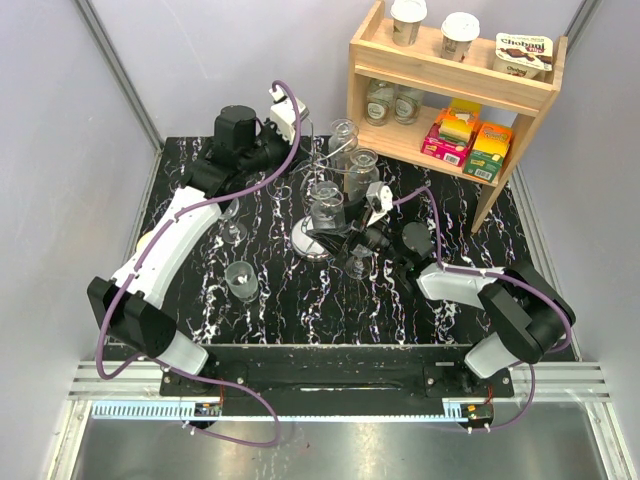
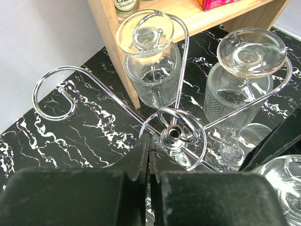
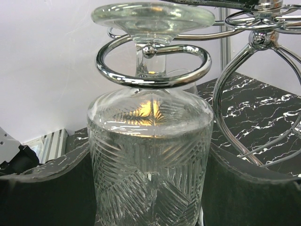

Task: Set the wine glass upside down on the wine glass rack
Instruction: Turn the wine glass upside down at the wine rack.

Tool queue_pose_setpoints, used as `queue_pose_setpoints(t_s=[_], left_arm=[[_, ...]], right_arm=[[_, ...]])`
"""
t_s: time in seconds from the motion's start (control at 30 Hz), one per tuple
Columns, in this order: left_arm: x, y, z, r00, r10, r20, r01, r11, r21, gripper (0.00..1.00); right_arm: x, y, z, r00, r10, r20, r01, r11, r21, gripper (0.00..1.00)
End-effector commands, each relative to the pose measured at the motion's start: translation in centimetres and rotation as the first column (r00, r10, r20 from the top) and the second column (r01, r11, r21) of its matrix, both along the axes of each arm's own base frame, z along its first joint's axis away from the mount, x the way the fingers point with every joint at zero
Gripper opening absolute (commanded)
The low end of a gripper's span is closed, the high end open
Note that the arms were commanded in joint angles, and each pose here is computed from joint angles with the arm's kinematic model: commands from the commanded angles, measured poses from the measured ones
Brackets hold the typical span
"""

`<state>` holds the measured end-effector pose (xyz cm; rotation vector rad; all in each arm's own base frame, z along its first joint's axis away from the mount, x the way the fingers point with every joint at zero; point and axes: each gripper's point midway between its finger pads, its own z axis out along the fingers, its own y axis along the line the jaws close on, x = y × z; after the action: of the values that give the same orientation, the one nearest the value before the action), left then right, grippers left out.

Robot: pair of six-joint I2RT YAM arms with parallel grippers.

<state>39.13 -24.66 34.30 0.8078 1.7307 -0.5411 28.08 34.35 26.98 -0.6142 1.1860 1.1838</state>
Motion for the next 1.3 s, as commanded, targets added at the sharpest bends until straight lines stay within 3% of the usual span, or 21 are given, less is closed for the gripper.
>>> queue_pose_setpoints(t_s=[0.0,0.33,0.57,0.63,0.77,0.83,1.13,1.17,1.27], left_arm=[[0.2,1.3,0.5,0.998,0.056,0.033,-0.057,0.998,0.022,0.00],[0.5,1.2,-0.2,0.998,0.058,0.012,-0.059,0.998,0.030,0.00],[0.6,0.9,-0.1,0.999,0.047,0.005,-0.047,0.998,0.030,0.00],[0.6,1.0,-0.2,0.999,0.046,0.003,-0.046,0.998,0.034,0.00],[0.7,0.9,-0.4,0.999,0.045,-0.009,-0.044,0.998,0.043,0.00],[0.7,0.8,-0.7,0.999,0.041,-0.016,-0.040,0.998,0.045,0.00],[0.7,0.4,-0.6,0.999,0.029,-0.021,-0.028,0.999,0.028,0.00],[0.7,0.4,-0.4,0.999,0.029,-0.019,-0.029,0.999,0.026,0.00],[0.8,0.5,-0.3,0.999,0.031,-0.015,-0.031,0.999,0.026,0.00]], right_arm=[[-1.0,-1.8,5.7,0.990,-0.032,0.139,0.009,0.987,0.159,0.00],[-1.5,-1.9,6.1,0.985,-0.015,0.170,-0.014,0.986,0.169,0.00],[-1.8,-2.2,5.3,0.988,-0.001,0.155,-0.023,0.988,0.154,0.07],[-1.9,-2.1,4.9,0.987,0.009,0.160,-0.032,0.989,0.143,0.20],[-1.8,-1.7,4.6,0.985,0.025,0.171,-0.048,0.990,0.131,0.21],[-1.9,-1.5,4.8,0.983,0.035,0.181,-0.060,0.989,0.133,0.30],[-2.0,-1.1,5.0,0.981,0.061,0.185,-0.087,0.987,0.132,0.43],[-2.0,-1.0,5.0,0.980,0.073,0.186,-0.098,0.986,0.133,0.59],[-2.3,-0.7,5.4,0.975,0.100,0.198,-0.128,0.983,0.134,0.64]])
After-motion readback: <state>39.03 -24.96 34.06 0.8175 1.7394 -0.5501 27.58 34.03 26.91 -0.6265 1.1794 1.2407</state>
